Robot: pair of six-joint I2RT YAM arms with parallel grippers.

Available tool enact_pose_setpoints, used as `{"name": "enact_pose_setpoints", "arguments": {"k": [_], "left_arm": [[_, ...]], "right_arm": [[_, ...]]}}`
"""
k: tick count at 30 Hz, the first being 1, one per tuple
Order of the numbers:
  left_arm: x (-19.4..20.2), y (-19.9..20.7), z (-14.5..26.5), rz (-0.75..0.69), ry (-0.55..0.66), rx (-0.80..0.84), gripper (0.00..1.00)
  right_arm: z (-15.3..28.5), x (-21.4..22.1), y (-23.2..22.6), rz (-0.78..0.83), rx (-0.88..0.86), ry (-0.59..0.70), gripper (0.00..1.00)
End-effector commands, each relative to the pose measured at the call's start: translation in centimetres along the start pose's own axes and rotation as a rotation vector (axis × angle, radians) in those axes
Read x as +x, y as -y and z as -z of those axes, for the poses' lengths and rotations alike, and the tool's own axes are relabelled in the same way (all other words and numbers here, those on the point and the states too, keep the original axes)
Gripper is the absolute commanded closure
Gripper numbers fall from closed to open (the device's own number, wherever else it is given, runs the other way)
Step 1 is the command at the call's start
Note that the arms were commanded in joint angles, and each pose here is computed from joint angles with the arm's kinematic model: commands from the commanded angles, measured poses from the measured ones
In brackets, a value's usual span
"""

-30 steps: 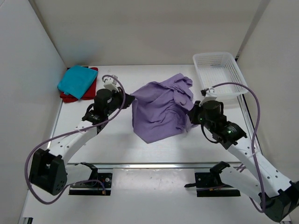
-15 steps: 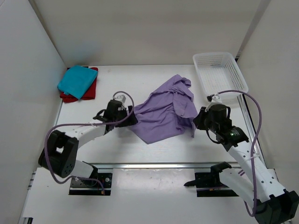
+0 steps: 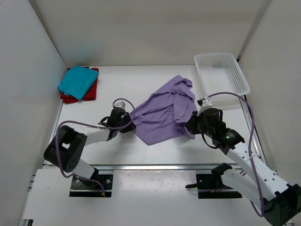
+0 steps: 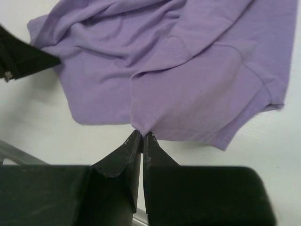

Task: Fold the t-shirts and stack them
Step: Flatten out the tshirt

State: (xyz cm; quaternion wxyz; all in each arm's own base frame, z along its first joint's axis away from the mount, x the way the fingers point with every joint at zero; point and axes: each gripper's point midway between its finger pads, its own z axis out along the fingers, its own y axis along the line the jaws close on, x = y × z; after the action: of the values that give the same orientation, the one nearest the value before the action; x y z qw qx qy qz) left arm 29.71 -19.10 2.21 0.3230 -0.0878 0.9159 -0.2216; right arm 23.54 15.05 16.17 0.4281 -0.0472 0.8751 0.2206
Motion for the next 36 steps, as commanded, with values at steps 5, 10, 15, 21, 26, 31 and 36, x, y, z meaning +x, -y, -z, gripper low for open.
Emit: {"name": "enact_pose_setpoints", "arguments": {"k": [5, 10, 15, 21, 26, 31, 36], "left_arm": [[-7.6, 5.5, 2.0, 0.017, 0.184, 0.128, 0.91], [-13.2, 7.1, 8.2, -0.061, 0.319, 0.107, 0.99], [-14.4, 7.3, 14.0, -0.103, 0.331, 0.098, 1.00], [-16.8, 7.7, 19.6, -0.106, 0.319, 0.115, 1.00], [-18.7, 8.4, 20.7, -0.097, 0.303, 0.129, 1.00], [-22.8, 6.1, 14.2, -0.042, 0.246, 0.074, 1.00], [-24.5, 0.5, 1.7, -0.022, 0.095, -0.118, 0.98]], "right_arm": [[0.0, -1.0, -0.9, -0.001, -0.015, 0.043, 1.00], [0.9, -2.1, -0.9, -0.012, -0.014, 0.081, 1.00], [1.9, -3.4, -1.9, 0.002, -0.012, 0.096, 0.99], [4.6, -8.5, -4.6, 0.055, -0.028, 0.193, 1.00], [2.9, -12.8, -3.3, -0.024, -0.065, 0.244, 1.00], [-2.5, -13.7, -0.1, -0.113, -0.038, 0.205, 1.00], [-5.1, -12.9, 0.2, -0.104, -0.015, 0.156, 1.00]]}}
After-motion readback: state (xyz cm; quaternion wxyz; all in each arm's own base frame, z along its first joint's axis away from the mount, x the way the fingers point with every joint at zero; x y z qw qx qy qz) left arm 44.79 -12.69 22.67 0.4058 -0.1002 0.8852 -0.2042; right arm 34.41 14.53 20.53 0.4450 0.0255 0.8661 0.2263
